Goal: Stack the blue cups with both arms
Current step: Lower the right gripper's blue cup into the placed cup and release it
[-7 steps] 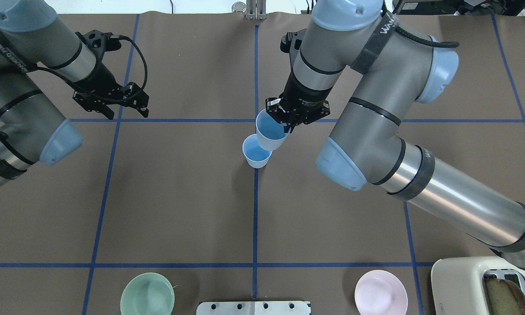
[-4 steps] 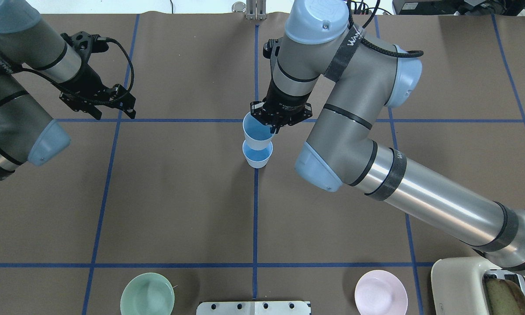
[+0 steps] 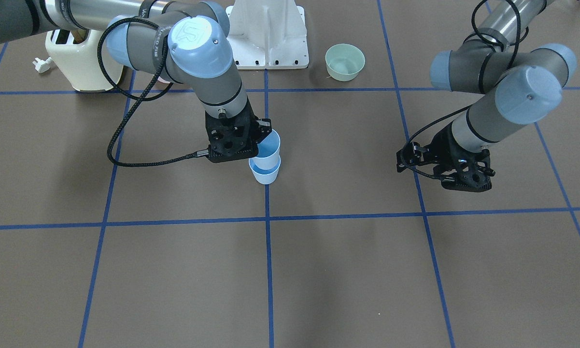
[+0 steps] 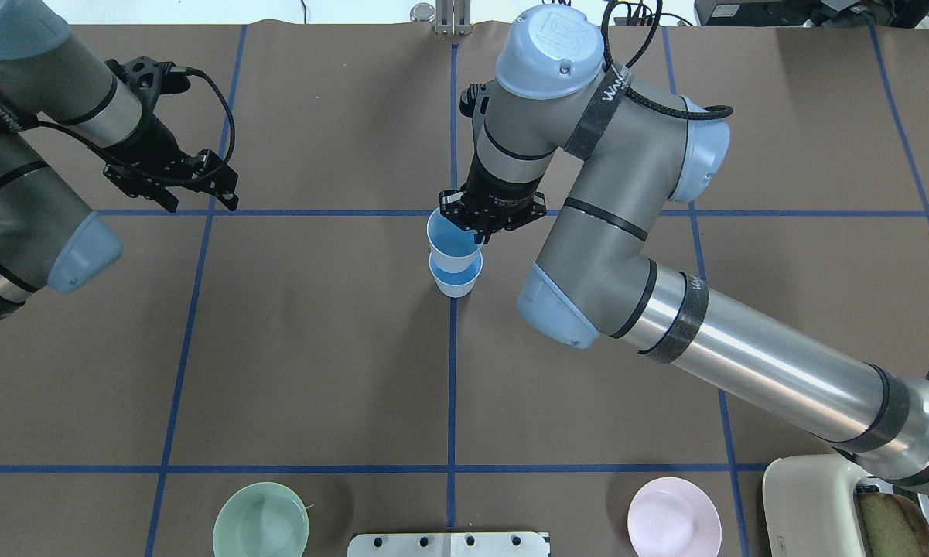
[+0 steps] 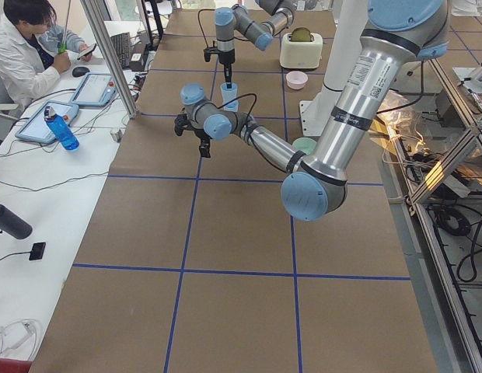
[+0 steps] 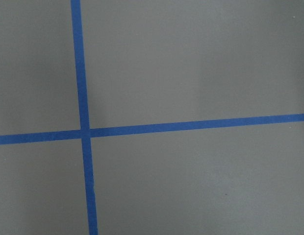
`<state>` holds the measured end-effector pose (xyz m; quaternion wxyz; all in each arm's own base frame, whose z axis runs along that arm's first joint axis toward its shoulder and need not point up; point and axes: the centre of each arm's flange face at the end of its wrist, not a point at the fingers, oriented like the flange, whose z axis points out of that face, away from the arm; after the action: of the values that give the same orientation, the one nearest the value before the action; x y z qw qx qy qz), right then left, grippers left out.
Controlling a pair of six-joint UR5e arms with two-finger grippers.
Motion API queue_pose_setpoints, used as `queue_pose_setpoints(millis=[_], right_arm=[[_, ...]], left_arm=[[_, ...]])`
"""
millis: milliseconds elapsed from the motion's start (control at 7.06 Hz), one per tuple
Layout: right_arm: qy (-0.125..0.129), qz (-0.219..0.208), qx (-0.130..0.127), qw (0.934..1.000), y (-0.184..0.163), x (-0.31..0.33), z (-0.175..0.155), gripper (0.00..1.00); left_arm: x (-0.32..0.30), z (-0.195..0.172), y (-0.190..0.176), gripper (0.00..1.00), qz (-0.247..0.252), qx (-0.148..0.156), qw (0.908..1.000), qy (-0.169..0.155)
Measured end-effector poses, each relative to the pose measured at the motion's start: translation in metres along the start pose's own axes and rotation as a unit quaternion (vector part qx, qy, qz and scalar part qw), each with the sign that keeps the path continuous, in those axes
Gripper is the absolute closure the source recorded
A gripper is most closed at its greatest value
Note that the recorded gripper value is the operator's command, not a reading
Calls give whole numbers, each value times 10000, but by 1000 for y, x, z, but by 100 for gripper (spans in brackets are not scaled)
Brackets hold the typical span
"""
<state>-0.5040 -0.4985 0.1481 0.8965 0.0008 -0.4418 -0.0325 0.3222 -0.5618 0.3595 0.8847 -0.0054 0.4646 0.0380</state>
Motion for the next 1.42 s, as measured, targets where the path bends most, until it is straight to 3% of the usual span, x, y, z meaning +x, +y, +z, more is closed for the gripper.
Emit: queue_pose_setpoints(millis=[708,850,991,1133,1416], right_arm=[[21,-24,5,10000,3,-2,4,100],[27,-22,9,10000,3,-1,4,95],[27,-22,10,10000,3,-1,4,78],[25,-23,11,10000,3,0,4,71],[20,-26,13,10000,3,-1,4,68]], left_arm=[[-2,1,1,3,-3,6,10000,-21],[-2,1,1,3,0,14,10000,-26],[-2,2,0,3,-1,16,10000,-29],[-2,2,0,3,-3,16,10000,-31],[-2,2,0,3,-4,19,10000,-36]])
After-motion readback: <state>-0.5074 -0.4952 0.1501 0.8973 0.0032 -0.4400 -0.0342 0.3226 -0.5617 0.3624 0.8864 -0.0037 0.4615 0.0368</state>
